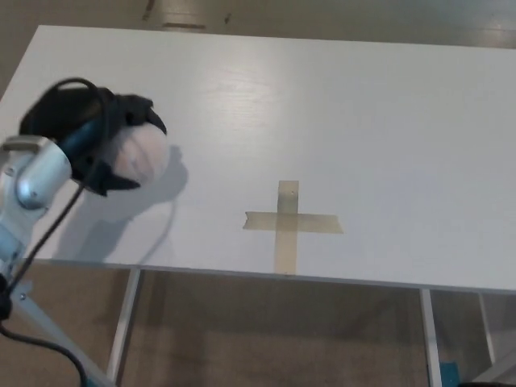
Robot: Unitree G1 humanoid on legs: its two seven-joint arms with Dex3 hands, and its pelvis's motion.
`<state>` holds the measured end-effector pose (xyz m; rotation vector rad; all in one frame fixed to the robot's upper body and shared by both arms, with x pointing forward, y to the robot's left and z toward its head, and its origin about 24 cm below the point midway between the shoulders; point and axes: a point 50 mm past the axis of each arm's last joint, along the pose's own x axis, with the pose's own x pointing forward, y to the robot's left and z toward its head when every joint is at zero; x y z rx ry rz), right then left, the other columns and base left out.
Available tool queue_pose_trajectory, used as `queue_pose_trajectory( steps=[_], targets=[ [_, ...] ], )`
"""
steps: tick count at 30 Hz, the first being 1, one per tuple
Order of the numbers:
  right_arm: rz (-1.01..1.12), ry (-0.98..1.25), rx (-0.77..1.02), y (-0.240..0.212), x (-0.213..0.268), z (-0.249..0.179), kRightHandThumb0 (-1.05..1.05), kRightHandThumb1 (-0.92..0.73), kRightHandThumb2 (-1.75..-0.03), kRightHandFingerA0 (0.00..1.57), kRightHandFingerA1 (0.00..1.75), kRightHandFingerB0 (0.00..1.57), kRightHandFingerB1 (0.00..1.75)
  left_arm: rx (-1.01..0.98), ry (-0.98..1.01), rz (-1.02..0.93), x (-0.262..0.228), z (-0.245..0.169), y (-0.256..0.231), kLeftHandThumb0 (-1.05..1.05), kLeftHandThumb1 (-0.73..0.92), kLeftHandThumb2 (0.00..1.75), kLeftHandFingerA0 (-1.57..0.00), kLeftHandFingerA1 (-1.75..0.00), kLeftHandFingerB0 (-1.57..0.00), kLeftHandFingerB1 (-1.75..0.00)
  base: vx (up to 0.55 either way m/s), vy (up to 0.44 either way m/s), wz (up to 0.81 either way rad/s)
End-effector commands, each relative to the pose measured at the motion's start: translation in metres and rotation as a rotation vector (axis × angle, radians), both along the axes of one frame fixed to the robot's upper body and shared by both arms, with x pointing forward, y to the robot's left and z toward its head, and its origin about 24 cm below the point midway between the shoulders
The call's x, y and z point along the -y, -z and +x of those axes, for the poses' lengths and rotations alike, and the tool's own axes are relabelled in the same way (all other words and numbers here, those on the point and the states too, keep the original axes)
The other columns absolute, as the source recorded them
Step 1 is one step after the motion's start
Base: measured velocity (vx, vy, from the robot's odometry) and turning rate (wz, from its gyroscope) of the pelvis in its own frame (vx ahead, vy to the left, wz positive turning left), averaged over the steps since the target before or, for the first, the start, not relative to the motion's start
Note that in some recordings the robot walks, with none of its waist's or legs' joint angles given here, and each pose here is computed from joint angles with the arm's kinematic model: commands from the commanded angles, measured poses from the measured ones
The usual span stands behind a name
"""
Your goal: Use the left hand to take the pink dumpling toy on a person's hand and put it on the desk.
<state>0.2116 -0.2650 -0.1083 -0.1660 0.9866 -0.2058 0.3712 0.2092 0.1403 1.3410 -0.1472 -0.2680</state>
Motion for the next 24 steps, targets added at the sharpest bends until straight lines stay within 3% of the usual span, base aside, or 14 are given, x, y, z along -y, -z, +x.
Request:
queue_pose_trajectory(
  steps=[1,2,3,6,7,8,9,10,11,12,14,24],
  targets=[
    [0.011,0.017,-0.010,0.001,0.000,-0.002,-0.22,-0.67,-0.60,0.64,0.44,0.58,0.43,-0.072,-0.035,0.001,0.002,-0.003,0.029,-0.27,0.64,0.90,-0.83,-1.22,-0.73,-0.65,0.00,0.000,0.00],
    [0.012,0.018,-0.011,0.001,-0.001,-0.002,-0.22,-0.67,-0.60,0.64,0.44,0.58,0.43,-0.076,-0.035,0.001,0.003,-0.004,0.030,-0.27,0.64,0.90,-0.83,-1.22,-0.73,-0.65,0.00,0.000,0.00],
    [0.010,0.014,-0.013,0.001,-0.001,-0.002,-0.22,-0.67,-0.60,0.64,0.44,0.59,0.44,-0.095,-0.034,0.002,0.005,-0.005,0.036,-0.19,0.74,0.64,-0.69,-1.46,-0.68,-0.46,0.00,0.000,0.00],
    [0.007,0.010,-0.016,0.001,0.000,-0.002,-0.22,-0.67,-0.60,0.64,0.44,0.59,0.44,-0.109,-0.032,-0.009,0.006,-0.008,0.039,-0.19,0.74,0.64,-0.71,-1.41,-0.61,-0.43,0.00,0.000,0.00],
    [0.005,0.010,-0.011,0.000,0.000,0.000,-0.22,-0.67,-0.60,0.64,0.44,0.60,0.44,-0.122,-0.039,-0.037,0.006,-0.006,0.037,-0.22,0.70,0.61,-0.80,-1.13,-0.55,-0.40,0.00,0.000,0.00],
    [0.004,0.011,-0.008,-0.001,0.001,0.001,-0.22,-0.67,-0.60,0.63,0.44,0.60,0.44,-0.156,-0.048,-0.035,0.006,-0.005,0.037,-0.48,0.52,0.70,-0.27,-0.43,-0.13,-0.35,0.00,0.000,0.00],
    [0.004,0.011,-0.008,-0.001,0.001,0.001,-0.22,-0.67,-0.60,0.63,0.44,0.60,0.44,-0.179,-0.053,-0.025,0.005,-0.005,0.038,-0.48,0.52,0.70,-0.27,-0.43,-0.13,-0.35,0.00,0.000,0.00],
    [0.004,0.012,-0.008,-0.001,0.001,0.001,-0.22,-0.68,-0.60,0.63,0.44,0.59,0.44,-0.241,-0.082,0.009,0.004,-0.003,0.037,-0.79,0.48,0.79,0.00,0.00,0.00,-0.03,0.00,0.000,0.00],
    [0.005,0.014,-0.009,0.000,0.001,0.000,-0.22,-0.68,-0.60,0.63,0.44,0.59,0.44,-0.309,-0.119,0.041,0.004,-0.001,0.036,-0.79,0.48,0.79,0.00,0.00,0.00,-0.03,0.00,0.000,0.00],
    [0.005,0.014,-0.010,0.000,0.001,0.000,-0.22,-0.68,-0.60,0.63,0.44,0.59,0.44,-0.331,-0.137,0.049,0.003,0.000,0.034,-0.79,0.51,0.58,0.00,0.00,0.00,-0.02,0.00,0.000,0.00],
    [0.005,0.012,-0.010,0.000,0.001,0.000,-0.22,-0.67,-0.60,0.63,0.44,0.59,0.44,-0.346,-0.156,0.055,0.002,0.001,0.031,-0.88,0.52,0.57,0.00,0.00,0.00,-0.05,0.00,0.000,0.00],
    [0.005,0.005,-0.004,-0.001,0.002,0.001,-0.22,-0.68,-0.60,0.64,0.44,0.55,0.42,-0.317,-0.142,0.038,0.001,-0.002,0.012,-0.90,0.51,0.58,0.00,0.00,0.00,-0.06,0.00,0.000,0.00]
  ],
)
